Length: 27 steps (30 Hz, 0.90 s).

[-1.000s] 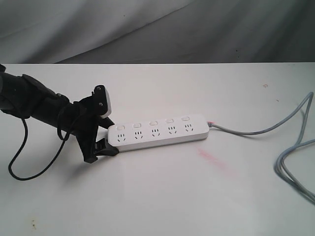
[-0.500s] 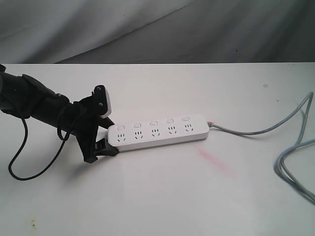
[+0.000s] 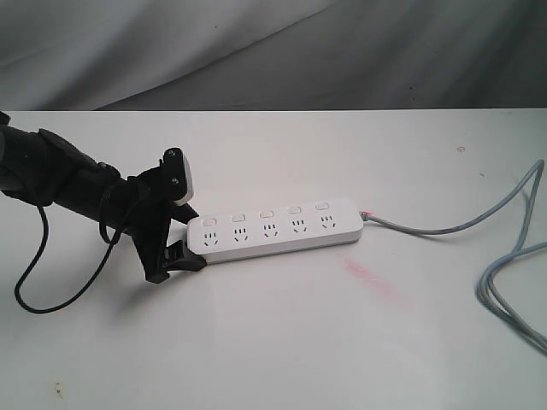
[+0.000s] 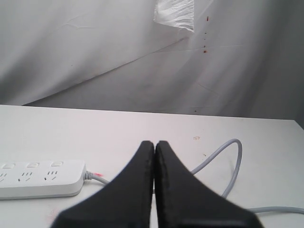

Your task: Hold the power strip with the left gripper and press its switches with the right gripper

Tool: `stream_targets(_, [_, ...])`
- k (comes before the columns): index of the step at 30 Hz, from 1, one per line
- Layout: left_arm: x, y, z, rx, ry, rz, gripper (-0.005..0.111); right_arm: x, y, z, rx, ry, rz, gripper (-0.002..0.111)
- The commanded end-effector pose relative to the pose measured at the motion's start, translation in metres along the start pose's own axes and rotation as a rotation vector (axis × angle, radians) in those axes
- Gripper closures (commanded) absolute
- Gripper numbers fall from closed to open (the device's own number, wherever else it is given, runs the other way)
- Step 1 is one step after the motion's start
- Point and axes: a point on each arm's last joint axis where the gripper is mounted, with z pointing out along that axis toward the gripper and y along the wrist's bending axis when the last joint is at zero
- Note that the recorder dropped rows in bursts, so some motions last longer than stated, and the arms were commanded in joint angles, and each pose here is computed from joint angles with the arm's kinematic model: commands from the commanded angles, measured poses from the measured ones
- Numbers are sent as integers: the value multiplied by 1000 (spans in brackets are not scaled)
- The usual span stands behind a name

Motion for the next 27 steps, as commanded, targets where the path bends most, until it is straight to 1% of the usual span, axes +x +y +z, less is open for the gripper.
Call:
stream_targets(1, [-2, -1, 1, 5, 3, 13, 42, 0, 0, 0, 6, -4, 7, 108])
stream_targets(18, [-1, -1, 2, 6, 3, 9, 40, 0, 0, 0, 6, -4, 7, 108])
stream_targets(20, [-1, -1, 2, 6, 3, 9, 33, 0, 0, 0, 6, -4, 7, 108])
stream_targets(22, [-1, -1, 2, 6, 3, 9, 21, 0, 0, 0, 6, -4, 7, 108])
stream_targets(24, [-1, -1, 2, 6, 3, 9, 12, 0, 0, 0, 6, -4, 7, 108])
stream_targets(26, [-1, -1, 2, 6, 3, 5, 7, 0, 0, 0, 6, -4, 7, 108])
stream_targets(27, [-1, -1, 2, 6, 3, -20, 6, 0, 0, 0, 6, -4, 7, 108])
